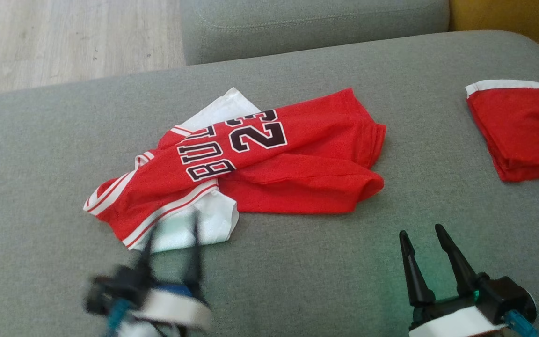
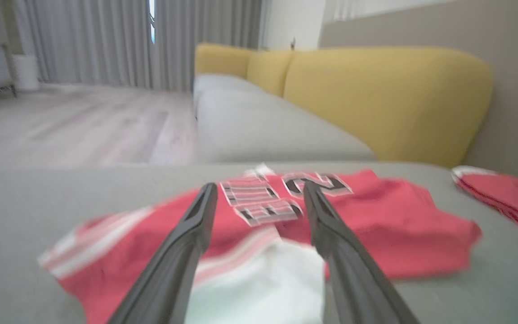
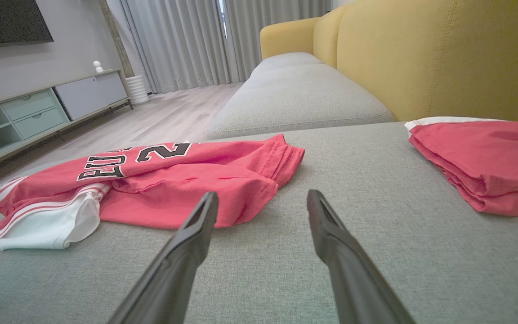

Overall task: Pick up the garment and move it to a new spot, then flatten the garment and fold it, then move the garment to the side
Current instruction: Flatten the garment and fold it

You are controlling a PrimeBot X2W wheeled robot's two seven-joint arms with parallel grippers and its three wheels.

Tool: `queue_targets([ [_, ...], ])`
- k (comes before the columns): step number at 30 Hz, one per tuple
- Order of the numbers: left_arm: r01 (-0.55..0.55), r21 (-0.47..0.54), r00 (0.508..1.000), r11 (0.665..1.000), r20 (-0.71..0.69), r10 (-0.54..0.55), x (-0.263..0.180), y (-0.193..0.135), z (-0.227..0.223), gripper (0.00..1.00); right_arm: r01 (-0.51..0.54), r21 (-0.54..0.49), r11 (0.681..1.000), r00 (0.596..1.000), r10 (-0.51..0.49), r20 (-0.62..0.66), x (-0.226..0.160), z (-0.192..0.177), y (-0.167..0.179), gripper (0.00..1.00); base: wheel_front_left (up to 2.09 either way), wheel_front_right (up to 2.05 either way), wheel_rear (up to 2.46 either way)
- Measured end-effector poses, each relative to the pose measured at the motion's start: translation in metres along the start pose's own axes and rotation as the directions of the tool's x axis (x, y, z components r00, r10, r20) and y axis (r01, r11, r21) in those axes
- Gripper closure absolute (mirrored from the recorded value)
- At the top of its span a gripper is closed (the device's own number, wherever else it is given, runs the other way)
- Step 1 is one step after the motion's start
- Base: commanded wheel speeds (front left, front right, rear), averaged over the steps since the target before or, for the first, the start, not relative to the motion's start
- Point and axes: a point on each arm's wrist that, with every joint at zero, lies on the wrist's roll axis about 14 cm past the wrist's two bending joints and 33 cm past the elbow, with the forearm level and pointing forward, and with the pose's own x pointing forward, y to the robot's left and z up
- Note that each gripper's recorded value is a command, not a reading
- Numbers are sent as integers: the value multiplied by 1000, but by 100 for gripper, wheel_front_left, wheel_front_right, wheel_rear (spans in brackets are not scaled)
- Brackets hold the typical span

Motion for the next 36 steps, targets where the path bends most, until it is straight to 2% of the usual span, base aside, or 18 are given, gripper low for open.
queue_targets([
  [2, 76, 7, 992, 997, -97, -75, -15, -26, -32, 0, 2, -2, 1000, 1000, -2, -5, 0, -1, -1, 0, 0, 0, 0],
  [3, 113, -3, 974, 994, -196, -111, -30, -40, -63, 0, 2, -2, 1000, 1000, -2, -10, 0, -3, -2, 0, 0, 0, 0],
  [5, 121, -6, 963, 993, -241, -119, -36, -42, -77, 0, 2, -2, 1000, 1000, -2, -12, 1, -3, -1, 0, 0, 0, 0],
  [6, 103, -39, 940, 994, -324, -110, -45, -40, -100, 0, 0, -2, 1000, 1000, 0, -13, 2, -3, -1, 0, 0, 0, 0],
  [10, 41, -99, 897, 994, -436, -81, -52, -35, -131, 0, -10, -9, 1000, 1000, 10, -9, 8, -1, -1, 0, 0, 0, 0],
  [15, 34, -106, 904, 994, -421, -76, -21, -35, -126, 0, -11, -22, 1000, 1000, 11, -16, 11, -2, -4, 0, 0, 0, 0],
  [24, 39, -19, 943, 999, -330, -43, 15, -30, -98, 0, -11, -35, 999, 999, 10, -34, 11, -7, -9, 0, 0, 0, 0],
  [32, 83, -35, 947, 996, -309, -89, 19, -36, -92, 0, -16, -38, 999, 1000, 15, -19, 15, -2, -8, 0, 0, 0, 0],
  [33, 80, -40, 948, 996, -307, -89, 19, -36, -91, 59, -16, -38, 999, 1000, 15, -18, 15, -1, -8, 0, 0, 0, 0],
  [34, 76, -49, 948, 996, -306, -88, 19, -36, -91, 100, -15, -39, 999, 1000, 14, -16, 15, -1, -8, 0, 0, 0, 0],
  [36, 74, -65, 951, 995, -296, -90, 18, -37, -88, 100, -15, -39, 999, 1000, 14, -12, 14, 0, -8, 0, 0, 0, 0],
])
